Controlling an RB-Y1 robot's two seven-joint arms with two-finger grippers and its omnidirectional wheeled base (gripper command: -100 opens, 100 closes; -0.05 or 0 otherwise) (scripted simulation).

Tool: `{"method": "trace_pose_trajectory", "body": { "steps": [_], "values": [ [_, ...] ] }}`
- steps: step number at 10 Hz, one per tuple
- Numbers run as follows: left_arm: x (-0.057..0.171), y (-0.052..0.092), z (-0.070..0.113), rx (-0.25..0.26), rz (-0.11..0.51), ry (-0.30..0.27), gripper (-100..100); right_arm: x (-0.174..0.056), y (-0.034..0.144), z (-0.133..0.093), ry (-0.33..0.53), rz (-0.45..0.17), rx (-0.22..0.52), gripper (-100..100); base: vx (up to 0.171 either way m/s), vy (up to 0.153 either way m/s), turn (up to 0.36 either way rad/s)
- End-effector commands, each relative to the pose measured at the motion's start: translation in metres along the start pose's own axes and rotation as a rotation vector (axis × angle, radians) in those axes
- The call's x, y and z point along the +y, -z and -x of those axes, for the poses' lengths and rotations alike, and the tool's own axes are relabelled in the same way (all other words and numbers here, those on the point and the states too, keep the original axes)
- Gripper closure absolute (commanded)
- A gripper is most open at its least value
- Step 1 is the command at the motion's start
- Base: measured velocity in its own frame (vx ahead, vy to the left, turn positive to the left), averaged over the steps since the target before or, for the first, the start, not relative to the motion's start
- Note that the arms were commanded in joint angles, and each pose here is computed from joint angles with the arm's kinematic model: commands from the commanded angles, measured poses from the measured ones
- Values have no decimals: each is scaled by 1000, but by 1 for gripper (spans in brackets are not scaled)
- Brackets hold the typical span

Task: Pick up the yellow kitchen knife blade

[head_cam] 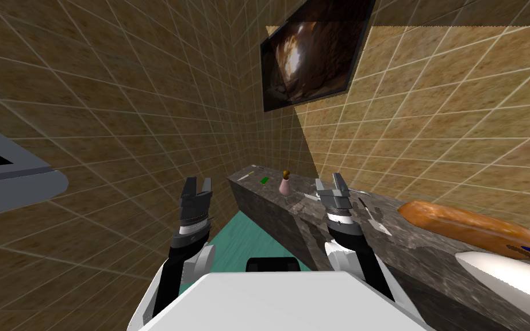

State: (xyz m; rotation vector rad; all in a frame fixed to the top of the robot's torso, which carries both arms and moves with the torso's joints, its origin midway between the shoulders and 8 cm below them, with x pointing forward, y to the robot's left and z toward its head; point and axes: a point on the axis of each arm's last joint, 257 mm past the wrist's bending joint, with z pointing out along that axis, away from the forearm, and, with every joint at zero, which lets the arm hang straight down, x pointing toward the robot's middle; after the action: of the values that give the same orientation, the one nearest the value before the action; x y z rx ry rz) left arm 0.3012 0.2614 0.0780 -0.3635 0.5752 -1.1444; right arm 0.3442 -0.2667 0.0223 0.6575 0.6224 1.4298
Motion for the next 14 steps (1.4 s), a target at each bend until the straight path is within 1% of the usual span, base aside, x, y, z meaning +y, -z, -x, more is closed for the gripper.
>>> {"method": "trace_pose_trajectory", "body": {
  "steps": [1,4,8,9,10,11,12,13,14],
  "values": [
    [0,0,0,0,0,0,0,-10,4,2,40,-28,30,-100,-19,20,46],
    [0,0,0,0,0,0,0,-35,14,9,128,-96,88,-100,-34,39,66],
    [0,0,0,0,0,0,0,-86,40,30,294,-227,188,-100,-19,58,95],
    [0,0,0,0,0,0,0,-89,42,31,299,-236,196,-100,-13,47,36],
    [0,0,0,0,0,0,0,-101,50,38,350,-268,230,-100,-2,44,95],
    [0,0,0,0,0,0,0,-105,52,40,351,-277,229,-100,4,30,38],
    [0,0,0,0,0,0,0,-119,62,48,404,-315,266,-100,10,38,71],
    [0,0,0,0,0,0,0,-120,62,49,405,-317,265,-100,9,32,48],
    [0,0,0,0,0,0,0,-132,71,58,461,-349,307,-100,12,44,96]
  ]
}}
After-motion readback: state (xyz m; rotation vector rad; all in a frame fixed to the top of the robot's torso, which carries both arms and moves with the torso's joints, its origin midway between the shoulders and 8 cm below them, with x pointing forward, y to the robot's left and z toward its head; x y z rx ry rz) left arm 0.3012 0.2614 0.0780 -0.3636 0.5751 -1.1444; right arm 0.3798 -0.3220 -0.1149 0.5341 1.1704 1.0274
